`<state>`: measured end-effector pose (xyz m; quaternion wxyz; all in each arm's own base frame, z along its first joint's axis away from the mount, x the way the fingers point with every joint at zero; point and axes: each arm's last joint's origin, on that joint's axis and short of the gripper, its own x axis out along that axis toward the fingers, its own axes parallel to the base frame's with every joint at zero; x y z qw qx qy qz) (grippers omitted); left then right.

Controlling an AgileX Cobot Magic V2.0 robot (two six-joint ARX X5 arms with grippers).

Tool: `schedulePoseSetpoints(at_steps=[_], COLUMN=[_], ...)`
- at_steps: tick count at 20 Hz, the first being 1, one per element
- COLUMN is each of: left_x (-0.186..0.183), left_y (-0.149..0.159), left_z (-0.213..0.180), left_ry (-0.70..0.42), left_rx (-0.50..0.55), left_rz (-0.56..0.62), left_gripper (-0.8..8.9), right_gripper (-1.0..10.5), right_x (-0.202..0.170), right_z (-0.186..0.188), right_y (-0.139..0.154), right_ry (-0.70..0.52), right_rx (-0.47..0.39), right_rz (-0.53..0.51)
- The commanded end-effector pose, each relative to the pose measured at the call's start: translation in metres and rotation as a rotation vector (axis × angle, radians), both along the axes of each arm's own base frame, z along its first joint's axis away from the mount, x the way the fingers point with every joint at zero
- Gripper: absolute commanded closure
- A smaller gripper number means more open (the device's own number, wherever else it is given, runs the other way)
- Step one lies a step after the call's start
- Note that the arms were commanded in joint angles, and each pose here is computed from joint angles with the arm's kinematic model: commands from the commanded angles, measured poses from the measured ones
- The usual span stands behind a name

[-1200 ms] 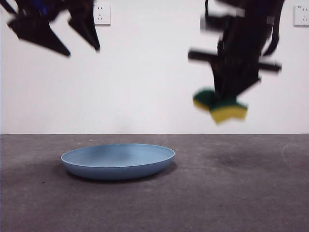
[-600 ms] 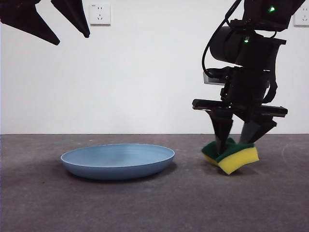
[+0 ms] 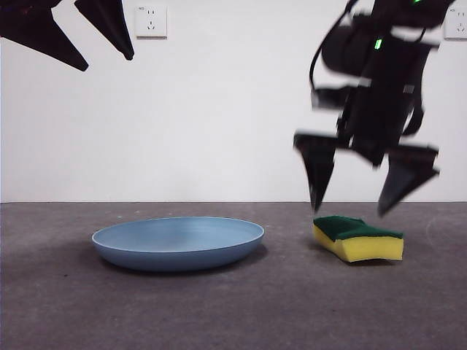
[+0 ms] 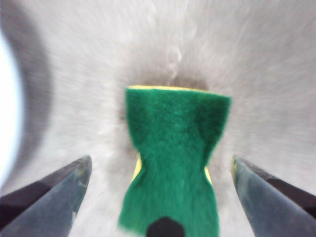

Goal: Pick up the plate,pick up the cloth,clean the plate with the cloth

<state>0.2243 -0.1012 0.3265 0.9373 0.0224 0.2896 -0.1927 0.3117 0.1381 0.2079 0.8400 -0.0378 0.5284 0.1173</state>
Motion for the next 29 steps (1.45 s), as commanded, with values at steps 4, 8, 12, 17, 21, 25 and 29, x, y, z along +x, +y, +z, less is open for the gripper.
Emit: schedulePoseSetpoints(at_steps=[4, 8, 12, 17, 21, 25, 29], left_x=[-0.002, -0.004, -0.016, -0.04, -0.056, -0.069, -0.069], left_y=[0.0, 0.001, 0.005, 0.01, 0.018, 0.024, 0.024], left_z=[-0.005, -0.007, 0.007, 0.018, -0.017, -0.047, -0.051], left_ry=[0.042, 0.068, 0.002, -0.146, -0.2, -0.286, -0.243], left_rx=[0.017, 0.032, 0.003, -0.023, -0.048, -0.091, -0.079], left_rz=[0.003, 0.002, -0.003, -0.023, -0.019, -0.013, -0.022], left_gripper=[5.14, 8.21, 8.21, 8.21, 8.22, 8.21, 8.17], right_gripper=[7.0, 9.6, 9.6, 9.6, 9.6, 9.6, 9.5], right_x=[-0.04, -0.073, -0.099, -0.129, -0.149, -0.163, -0.164], right_z=[0.072, 0.117, 0.144, 0.141, 0.102, 0.073, 0.073], right_y=[-0.015, -0.03, -0.042, -0.047, -0.053, -0.06, -0.06], right_ry=[-0.166, -0.32, -0.44, -0.52, -0.596, -0.654, -0.65], right_rx=[0.075, 0.118, 0.137, 0.152, 0.126, 0.144, 0.152], right_rz=[0.01, 0.041, 0.077, 0.121, 0.101, 0.087, 0.079])
